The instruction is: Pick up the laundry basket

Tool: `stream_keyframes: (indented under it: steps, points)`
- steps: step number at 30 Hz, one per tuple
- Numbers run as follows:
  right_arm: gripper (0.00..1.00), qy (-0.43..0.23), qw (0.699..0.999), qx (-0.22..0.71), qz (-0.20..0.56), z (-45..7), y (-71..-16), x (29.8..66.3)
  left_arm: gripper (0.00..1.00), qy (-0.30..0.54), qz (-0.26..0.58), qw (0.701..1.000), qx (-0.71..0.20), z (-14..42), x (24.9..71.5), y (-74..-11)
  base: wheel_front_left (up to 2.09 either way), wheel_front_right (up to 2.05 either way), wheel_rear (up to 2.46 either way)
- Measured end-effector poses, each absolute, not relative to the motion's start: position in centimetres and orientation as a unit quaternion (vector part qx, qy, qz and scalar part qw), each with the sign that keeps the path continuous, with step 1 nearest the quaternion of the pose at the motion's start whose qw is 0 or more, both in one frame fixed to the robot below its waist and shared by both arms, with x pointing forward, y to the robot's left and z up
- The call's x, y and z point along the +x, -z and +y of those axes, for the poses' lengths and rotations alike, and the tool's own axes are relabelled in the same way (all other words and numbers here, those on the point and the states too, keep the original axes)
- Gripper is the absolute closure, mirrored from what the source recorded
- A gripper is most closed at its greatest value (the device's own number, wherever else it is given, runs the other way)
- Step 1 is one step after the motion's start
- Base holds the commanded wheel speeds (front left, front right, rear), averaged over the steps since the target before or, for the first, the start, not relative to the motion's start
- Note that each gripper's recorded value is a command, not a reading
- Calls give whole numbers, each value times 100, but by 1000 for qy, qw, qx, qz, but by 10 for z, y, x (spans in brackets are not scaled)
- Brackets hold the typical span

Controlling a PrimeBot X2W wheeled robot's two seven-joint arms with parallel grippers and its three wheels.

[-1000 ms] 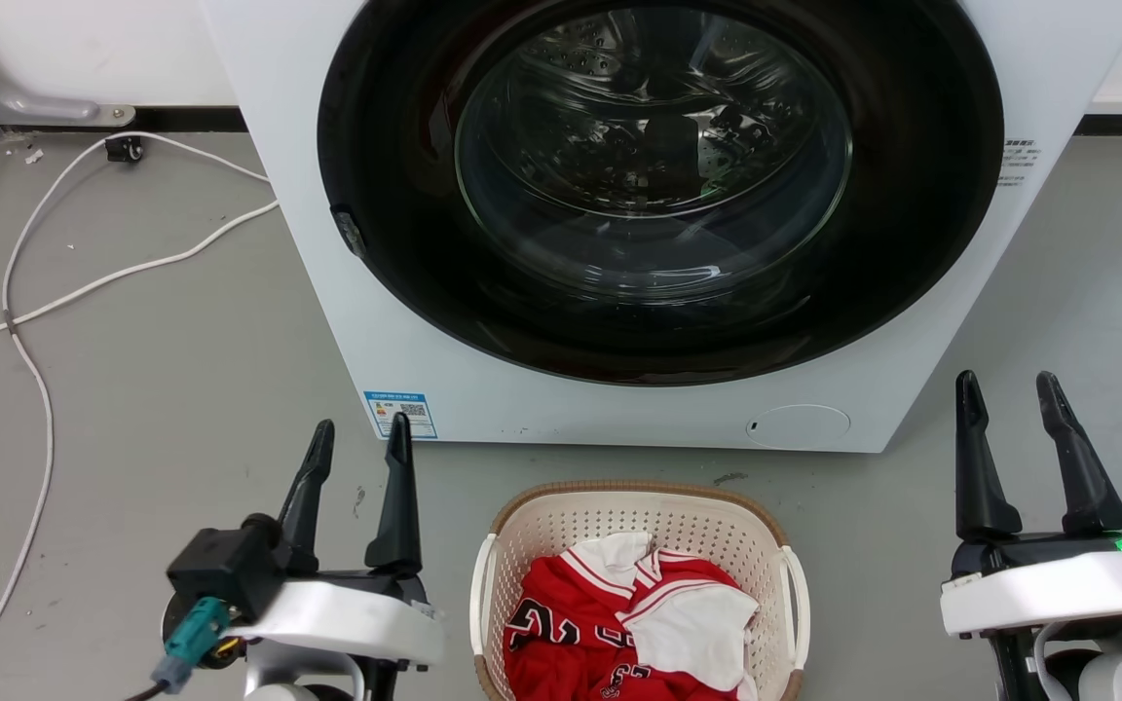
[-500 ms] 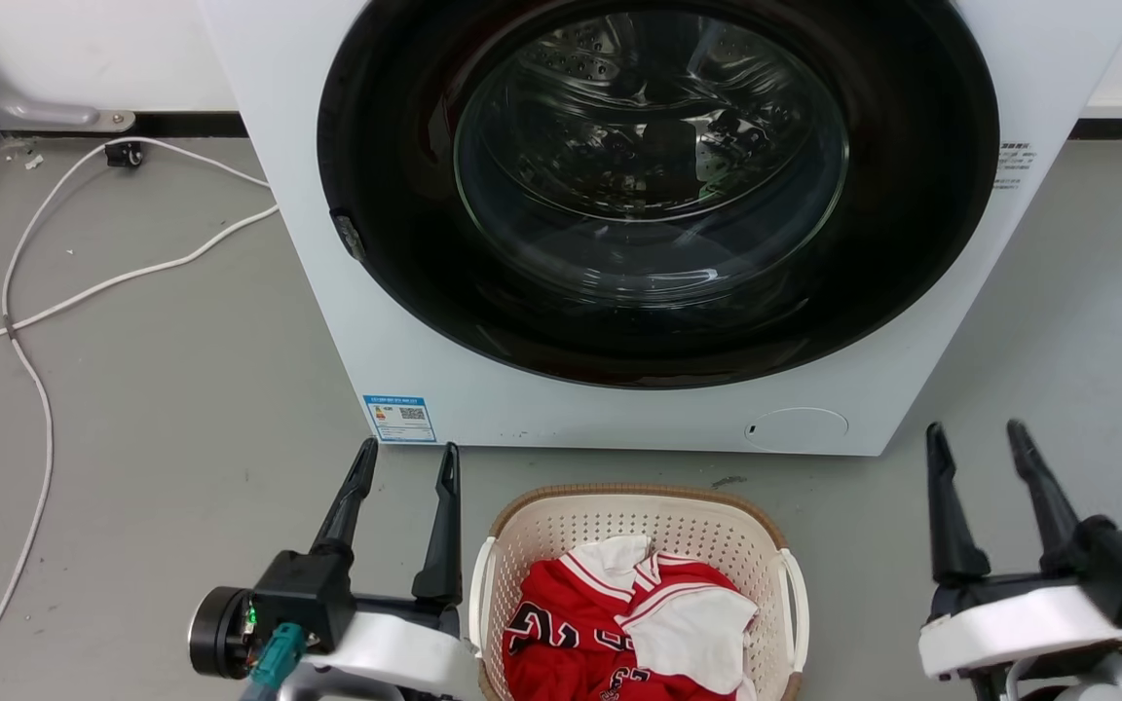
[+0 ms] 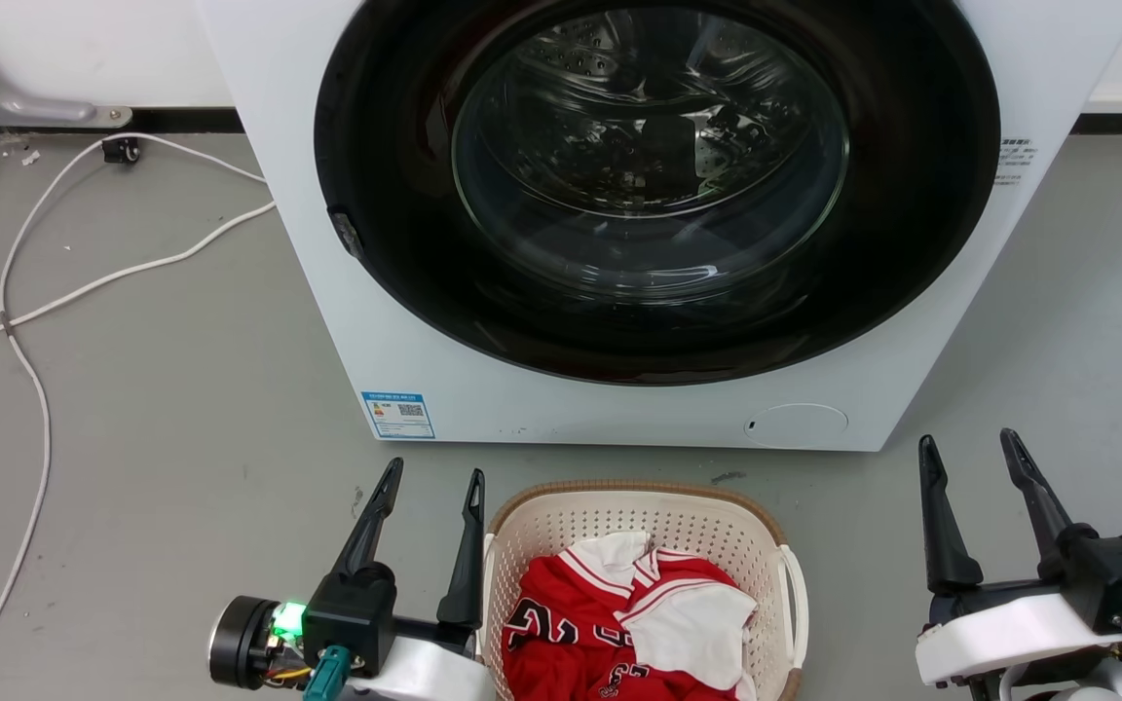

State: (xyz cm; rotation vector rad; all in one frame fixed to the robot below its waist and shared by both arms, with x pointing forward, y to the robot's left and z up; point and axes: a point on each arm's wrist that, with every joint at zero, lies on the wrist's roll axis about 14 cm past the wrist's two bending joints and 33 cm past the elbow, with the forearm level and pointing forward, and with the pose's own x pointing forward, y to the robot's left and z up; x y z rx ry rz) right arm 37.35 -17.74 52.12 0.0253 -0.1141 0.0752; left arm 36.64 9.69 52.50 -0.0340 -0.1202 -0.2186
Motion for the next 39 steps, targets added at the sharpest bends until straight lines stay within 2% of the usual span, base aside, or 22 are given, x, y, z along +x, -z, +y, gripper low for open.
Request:
stream_keyframes:
  steps: [14, 39]
  points:
    - [0, -29, 999, 20, -40, -182, -505, 372, 0, 110, -31, 993, 0, 99, 367, -499, 0, 0, 0]
    - [0, -33, 998, 34, -35, -179, -501, 374, 0, 112, -23, 993, -4, 100, 368, -493, 0, 0, 0]
